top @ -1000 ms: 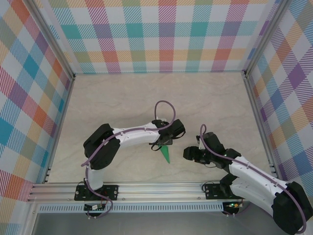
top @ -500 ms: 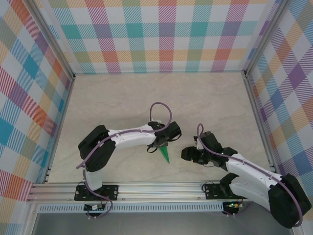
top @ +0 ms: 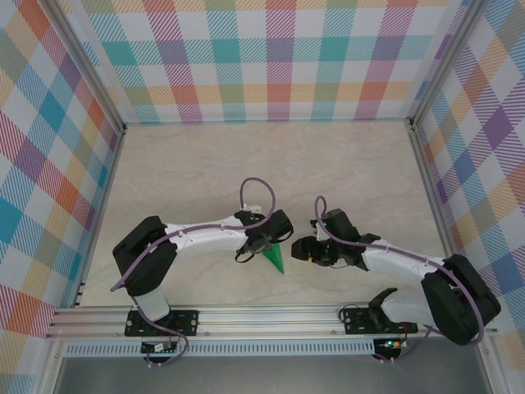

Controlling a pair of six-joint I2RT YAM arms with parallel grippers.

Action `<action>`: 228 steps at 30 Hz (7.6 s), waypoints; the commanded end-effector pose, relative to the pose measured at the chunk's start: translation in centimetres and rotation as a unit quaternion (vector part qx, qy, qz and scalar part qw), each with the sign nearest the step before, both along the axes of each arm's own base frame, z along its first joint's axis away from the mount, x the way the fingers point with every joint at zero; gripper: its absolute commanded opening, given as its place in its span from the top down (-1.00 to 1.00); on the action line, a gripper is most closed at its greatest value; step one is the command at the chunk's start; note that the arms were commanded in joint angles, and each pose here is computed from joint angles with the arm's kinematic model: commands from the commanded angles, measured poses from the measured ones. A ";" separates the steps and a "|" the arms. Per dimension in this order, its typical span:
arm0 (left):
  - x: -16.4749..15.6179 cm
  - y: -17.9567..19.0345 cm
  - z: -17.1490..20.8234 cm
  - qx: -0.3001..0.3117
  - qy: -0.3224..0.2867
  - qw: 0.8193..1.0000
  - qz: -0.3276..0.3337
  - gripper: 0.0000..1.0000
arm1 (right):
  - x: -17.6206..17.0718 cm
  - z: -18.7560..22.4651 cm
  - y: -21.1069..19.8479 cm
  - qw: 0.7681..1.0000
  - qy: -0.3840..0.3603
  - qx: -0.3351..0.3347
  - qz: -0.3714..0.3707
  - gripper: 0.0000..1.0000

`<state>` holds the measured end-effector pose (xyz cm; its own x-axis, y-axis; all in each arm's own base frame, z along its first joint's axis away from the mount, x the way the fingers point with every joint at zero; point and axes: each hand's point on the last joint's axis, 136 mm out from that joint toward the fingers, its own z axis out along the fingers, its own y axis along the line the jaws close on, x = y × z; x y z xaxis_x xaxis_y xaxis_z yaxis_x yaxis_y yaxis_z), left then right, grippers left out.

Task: Fold a paper plane with a square sheet of paper (pick it up from the middle)
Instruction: Turn over a paper plane at the center of the table, then reset both arms

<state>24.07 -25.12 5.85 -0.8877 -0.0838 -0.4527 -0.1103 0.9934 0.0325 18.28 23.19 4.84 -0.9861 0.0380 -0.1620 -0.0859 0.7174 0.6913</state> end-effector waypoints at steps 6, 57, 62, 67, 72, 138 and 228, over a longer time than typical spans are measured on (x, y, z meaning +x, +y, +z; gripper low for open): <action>0.0 0.6 0.5 -0.014 -0.009 1.000 0.006 0.89 | 2.1 1.4 4.5 0.997 -0.016 0.049 0.064 -0.07; -0.1 0.8 0.4 -0.019 -0.006 1.000 0.006 0.88 | 0.5 -2.2 8.0 0.990 -0.007 -0.028 0.137 0.03; -0.1 0.9 0.5 -0.018 -0.007 1.000 0.006 0.88 | 0.8 -2.9 7.5 0.990 -0.013 -0.060 0.128 0.17; -0.2 0.7 0.5 -0.023 -0.006 1.000 0.004 0.88 | 0.8 -3.2 7.4 0.989 -0.011 -0.068 0.127 0.36; -0.3 0.2 0.9 -0.052 -0.010 0.999 -0.003 0.85 | 1.0 -3.5 7.4 0.988 -0.010 -0.085 0.126 0.63; -1.5 12.6 7.1 -0.062 -0.171 0.982 0.051 -0.68 | 9.6 12.8 -21.2 0.785 -0.325 -0.437 -0.297 -0.91; 15.6 24.6 2.2 0.004 -0.342 0.940 -0.002 -1.00 | 21.3 4.3 -22.1 0.815 -0.443 -0.286 -0.241 -0.99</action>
<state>38.96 -0.27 6.84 -0.4231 -0.0649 -0.9037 -0.1160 0.9931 -0.0171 38.70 1.02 7.88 -0.3994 0.0362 -0.9161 0.0224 0.9993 0.0297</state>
